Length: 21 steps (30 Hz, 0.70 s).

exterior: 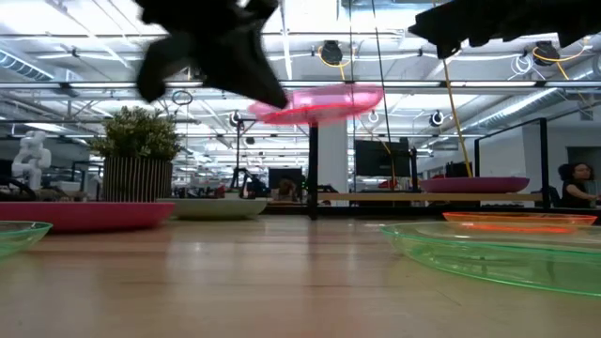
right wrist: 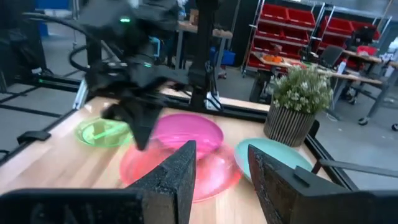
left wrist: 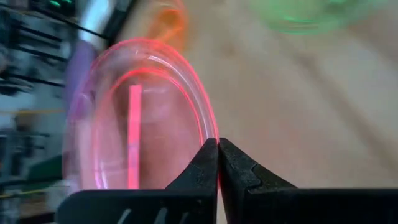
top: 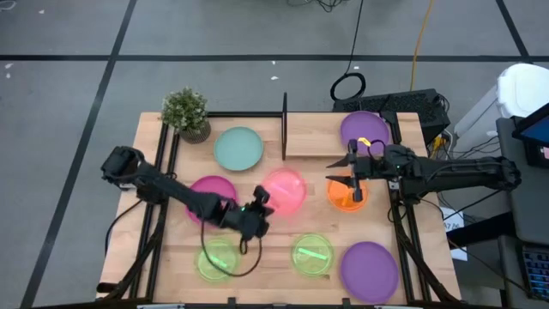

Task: Place and stack plates onto a shelf
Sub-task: Put the small pink plate on the shelf

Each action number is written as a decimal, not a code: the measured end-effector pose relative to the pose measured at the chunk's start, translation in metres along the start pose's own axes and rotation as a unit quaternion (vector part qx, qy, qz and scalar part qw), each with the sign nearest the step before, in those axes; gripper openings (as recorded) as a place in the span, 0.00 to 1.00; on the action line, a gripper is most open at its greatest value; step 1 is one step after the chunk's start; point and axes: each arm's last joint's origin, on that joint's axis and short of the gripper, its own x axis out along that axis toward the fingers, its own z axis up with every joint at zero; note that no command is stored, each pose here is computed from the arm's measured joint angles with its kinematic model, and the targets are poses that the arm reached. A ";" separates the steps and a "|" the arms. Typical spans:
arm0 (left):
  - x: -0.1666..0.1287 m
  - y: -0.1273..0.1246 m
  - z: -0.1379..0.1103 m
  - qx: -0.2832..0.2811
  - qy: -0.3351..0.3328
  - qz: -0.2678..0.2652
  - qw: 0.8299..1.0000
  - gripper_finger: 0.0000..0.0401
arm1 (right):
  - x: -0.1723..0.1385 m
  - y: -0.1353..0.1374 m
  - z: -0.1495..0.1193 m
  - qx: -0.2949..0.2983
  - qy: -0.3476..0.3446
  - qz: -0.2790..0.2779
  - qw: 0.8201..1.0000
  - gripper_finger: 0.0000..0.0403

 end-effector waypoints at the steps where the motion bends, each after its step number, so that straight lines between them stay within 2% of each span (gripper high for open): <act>1: 0.004 0.007 -0.002 0.009 -0.004 0.006 1.000 0.00 | -0.001 0.001 0.001 -0.001 -0.003 0.001 1.000 0.32; 5: 0.019 0.032 -0.010 0.032 -0.043 0.014 0.998 0.00 | -0.006 0.002 0.004 -0.004 -0.015 0.005 1.000 0.32; 11: 0.032 0.067 -0.023 0.041 -0.076 0.064 0.994 0.00 | -0.012 0.006 0.009 -0.026 -0.033 0.015 0.999 0.32; 15: 0.037 0.083 -0.030 0.039 -0.106 0.077 0.991 0.00 | -0.013 0.006 0.010 -0.032 -0.037 0.015 0.999 0.32; 21: 0.042 0.102 -0.043 0.021 -0.115 0.100 0.988 0.00 | -0.013 0.006 0.010 -0.049 -0.038 0.014 0.998 0.32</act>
